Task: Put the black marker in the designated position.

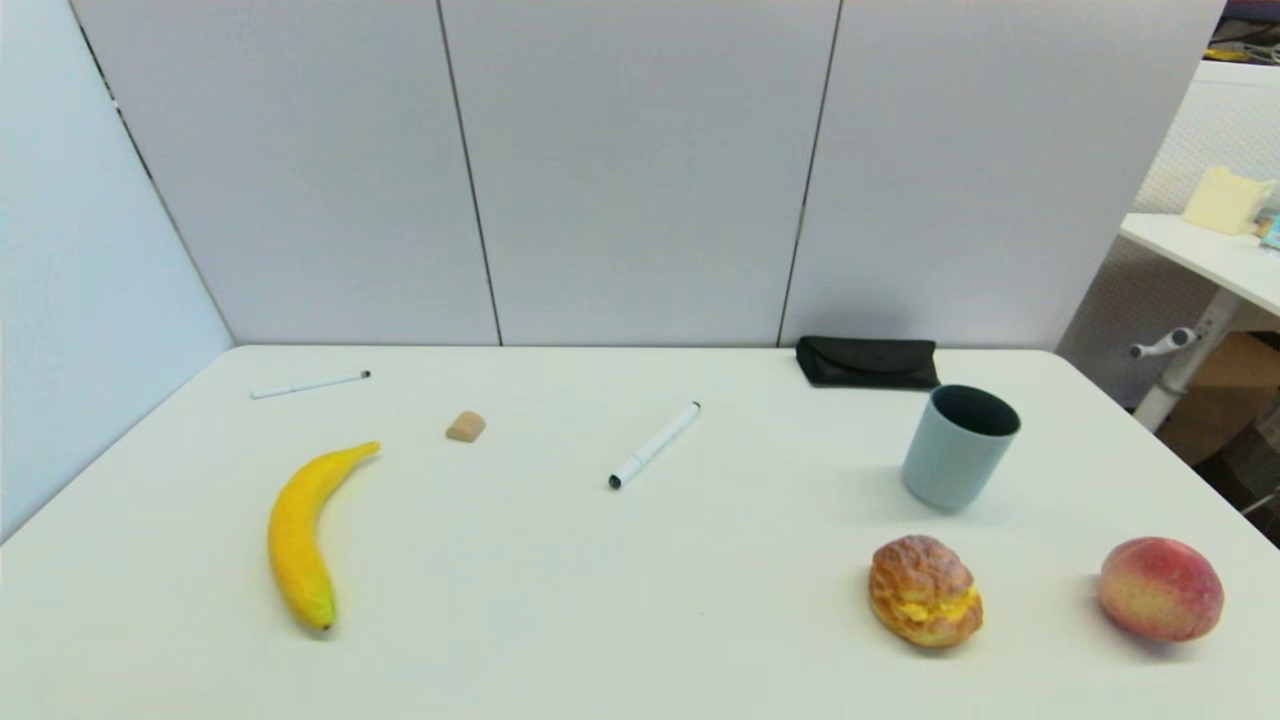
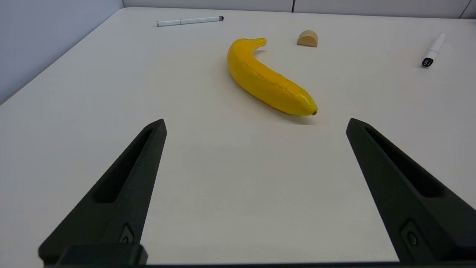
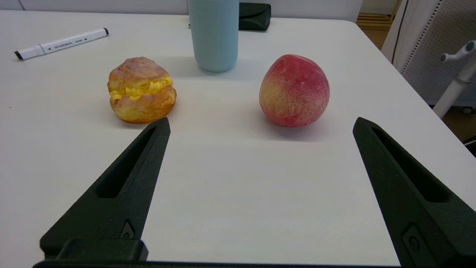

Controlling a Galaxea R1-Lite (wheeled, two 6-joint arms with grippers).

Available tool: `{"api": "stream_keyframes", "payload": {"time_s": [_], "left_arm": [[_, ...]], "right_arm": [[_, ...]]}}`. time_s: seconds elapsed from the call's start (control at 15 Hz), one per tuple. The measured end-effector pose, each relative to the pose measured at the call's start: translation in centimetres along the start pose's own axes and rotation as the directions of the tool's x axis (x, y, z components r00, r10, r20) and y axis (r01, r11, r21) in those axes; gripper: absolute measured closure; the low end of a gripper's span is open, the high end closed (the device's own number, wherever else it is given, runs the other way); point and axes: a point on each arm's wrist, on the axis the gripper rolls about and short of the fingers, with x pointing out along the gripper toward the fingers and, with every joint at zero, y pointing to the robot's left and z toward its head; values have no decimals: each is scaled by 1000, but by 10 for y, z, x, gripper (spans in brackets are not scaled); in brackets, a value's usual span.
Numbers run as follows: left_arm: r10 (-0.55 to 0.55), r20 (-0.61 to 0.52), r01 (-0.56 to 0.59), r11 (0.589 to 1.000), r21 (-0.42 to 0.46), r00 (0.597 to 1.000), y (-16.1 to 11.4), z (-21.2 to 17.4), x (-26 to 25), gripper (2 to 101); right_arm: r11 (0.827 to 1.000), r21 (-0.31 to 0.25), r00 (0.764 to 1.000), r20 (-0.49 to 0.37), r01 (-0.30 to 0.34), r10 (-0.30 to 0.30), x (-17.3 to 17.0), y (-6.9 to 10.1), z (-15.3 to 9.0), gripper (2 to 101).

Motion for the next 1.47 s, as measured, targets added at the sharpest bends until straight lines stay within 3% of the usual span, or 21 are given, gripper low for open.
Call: {"api": "stream_keyframes", "payload": {"time_s": [1.07, 1.27, 1.47], "left_arm": [[3, -12, -3, 1000, 3, 1000, 0, 4, 2, 53], [-22, 15, 21, 999, 28, 1000, 0, 37, 8, 53], [-130, 27, 127, 989, 80, 991, 0, 94, 22, 53]], "right_arm": [[1000, 0, 1000, 0, 0, 0, 0, 0, 0, 50], [1000, 0, 1000, 0, 0, 0, 0, 0, 0, 50], [1000, 0, 1000, 0, 0, 0, 0, 0, 0, 50]]}}
